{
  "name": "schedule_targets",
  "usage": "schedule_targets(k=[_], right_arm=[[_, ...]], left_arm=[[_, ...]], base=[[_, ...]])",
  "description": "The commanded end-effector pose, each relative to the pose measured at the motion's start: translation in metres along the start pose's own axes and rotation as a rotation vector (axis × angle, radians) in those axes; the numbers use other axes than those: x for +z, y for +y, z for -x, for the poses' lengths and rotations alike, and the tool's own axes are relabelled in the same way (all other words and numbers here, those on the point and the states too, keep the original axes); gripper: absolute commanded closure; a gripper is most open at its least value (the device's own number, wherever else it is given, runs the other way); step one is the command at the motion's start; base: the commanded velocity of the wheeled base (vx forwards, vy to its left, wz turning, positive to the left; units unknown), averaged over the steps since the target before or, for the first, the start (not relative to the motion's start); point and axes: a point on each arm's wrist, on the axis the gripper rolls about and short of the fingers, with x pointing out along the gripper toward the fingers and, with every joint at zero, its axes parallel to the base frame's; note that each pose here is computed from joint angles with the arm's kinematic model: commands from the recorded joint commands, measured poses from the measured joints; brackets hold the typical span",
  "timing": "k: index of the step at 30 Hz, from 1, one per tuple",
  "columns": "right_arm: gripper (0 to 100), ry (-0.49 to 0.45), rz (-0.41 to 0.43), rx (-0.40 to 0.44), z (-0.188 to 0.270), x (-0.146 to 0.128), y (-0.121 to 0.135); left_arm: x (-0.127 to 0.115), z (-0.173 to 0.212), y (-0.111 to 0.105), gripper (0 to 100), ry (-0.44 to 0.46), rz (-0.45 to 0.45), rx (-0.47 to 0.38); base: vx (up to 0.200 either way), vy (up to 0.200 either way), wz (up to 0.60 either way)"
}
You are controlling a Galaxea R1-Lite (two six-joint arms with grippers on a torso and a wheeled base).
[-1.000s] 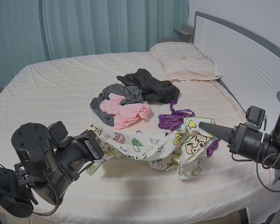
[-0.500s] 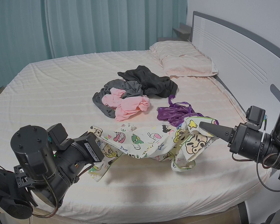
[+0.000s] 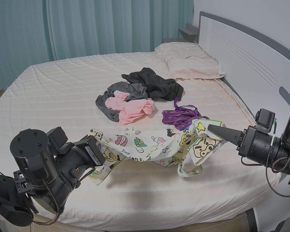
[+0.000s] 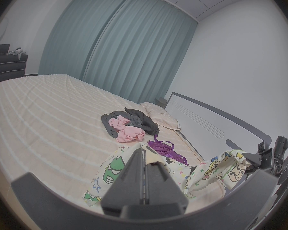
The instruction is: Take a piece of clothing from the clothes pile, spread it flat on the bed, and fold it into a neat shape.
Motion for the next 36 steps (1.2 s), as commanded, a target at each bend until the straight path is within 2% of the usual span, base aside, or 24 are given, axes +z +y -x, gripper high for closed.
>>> schedule_targets(k=[1,36], right_arm=[[100,-0.003,0.001,0.002,-0.0001,0.0006,0.0004],[100,-0.033,0.026,0.037,0.0006,0.0079,0.0086]], left_arm=[[0.0044,0.0004,0.0009,100,-0.016,0.011,0.003],[0.0106,0.0061,0.0026,100,-0.041,0.020,0.007]], base=[[0.000,0.200,0.00],[0.000,0.200,0.00]])
